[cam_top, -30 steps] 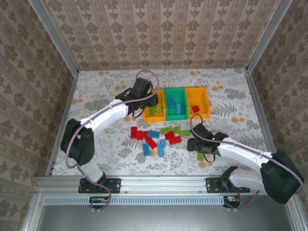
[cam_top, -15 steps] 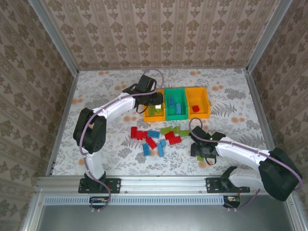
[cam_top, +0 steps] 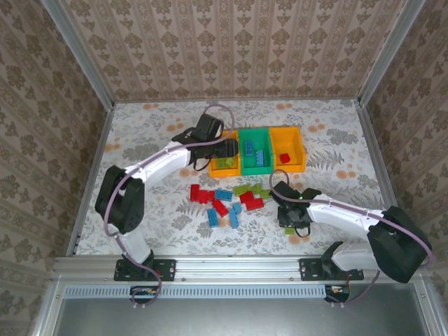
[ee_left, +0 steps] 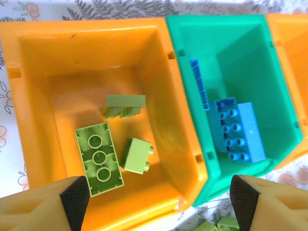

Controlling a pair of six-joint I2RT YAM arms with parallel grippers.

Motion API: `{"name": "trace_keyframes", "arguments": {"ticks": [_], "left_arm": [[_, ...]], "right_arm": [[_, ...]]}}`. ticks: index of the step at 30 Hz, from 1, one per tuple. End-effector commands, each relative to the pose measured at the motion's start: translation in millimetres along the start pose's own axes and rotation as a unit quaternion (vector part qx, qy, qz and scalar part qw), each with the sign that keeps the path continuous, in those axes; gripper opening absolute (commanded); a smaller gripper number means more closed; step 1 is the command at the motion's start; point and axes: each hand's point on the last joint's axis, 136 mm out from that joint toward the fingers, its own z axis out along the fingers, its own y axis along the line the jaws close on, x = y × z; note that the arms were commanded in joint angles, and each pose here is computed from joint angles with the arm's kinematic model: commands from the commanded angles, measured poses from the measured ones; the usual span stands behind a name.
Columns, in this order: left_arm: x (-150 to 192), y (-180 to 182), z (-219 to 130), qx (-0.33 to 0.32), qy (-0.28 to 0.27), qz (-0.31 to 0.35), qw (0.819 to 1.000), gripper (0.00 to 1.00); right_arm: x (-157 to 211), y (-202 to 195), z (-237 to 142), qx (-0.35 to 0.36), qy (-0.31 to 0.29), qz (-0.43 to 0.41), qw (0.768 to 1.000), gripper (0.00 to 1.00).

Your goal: Sort the legos into containers by color

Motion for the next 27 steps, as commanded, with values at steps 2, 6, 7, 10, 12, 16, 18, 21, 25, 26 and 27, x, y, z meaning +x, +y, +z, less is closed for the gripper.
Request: {"name": "trace_keyframes", "arguments": {"ticks": [2,6,7,10,12,16,18,21,25,26,27], "left_arm": [[-7,-3,-24,0.005,-0.043,0.013,0.999,0.82],[2,10,-36,-0.015,-0.052,0.012,0.998,0.83],[5,14,-39,-0.022,-0.053,0.011,0.998,0.84],[16,25,-45,-0.035,-0.053,0.011,0.998,0.84],[24,32,-48,-0.046,-0.049,0.011,0.998,0.84],[42,51,-54,-0.075,-0.038,0.004,0.996,0.85],[51,59,-58,-0.086,-0.038,-0.004,0.996,0.86],[63,70,-65,-0.093,-0.04,-0.014,0.995,0.86],[81,83,-70,-0.107,-0.03,-0.019,0.994,0.87],[85,86,-70,-0.111,-0.025,-0.02,0.993,0.87],[91,90,-70,-0.117,-0.017,-0.021,0.993,0.87]], "right_arm": [[-14,14,-18,-0.045,-0.037,0.005,0.998,0.26],[-48,37,-49,-0.105,-0.105,0.006,0.989,0.25],[-58,45,-58,-0.122,-0.119,0.004,0.985,0.25],[-91,72,-81,-0.176,-0.158,-0.003,0.972,0.25],[-112,88,-91,-0.202,-0.17,-0.003,0.965,0.25],[-156,126,-111,-0.263,-0.177,-0.013,0.948,0.24],[-176,145,-114,-0.282,-0.177,-0.02,0.943,0.24],[-204,173,-122,-0.317,-0.175,-0.026,0.932,0.23],[-232,205,-117,-0.347,-0.158,-0.029,0.924,0.24],[-238,209,-114,-0.347,-0.154,-0.027,0.925,0.24],[-244,214,-110,-0.348,-0.151,-0.026,0.925,0.24]]}}
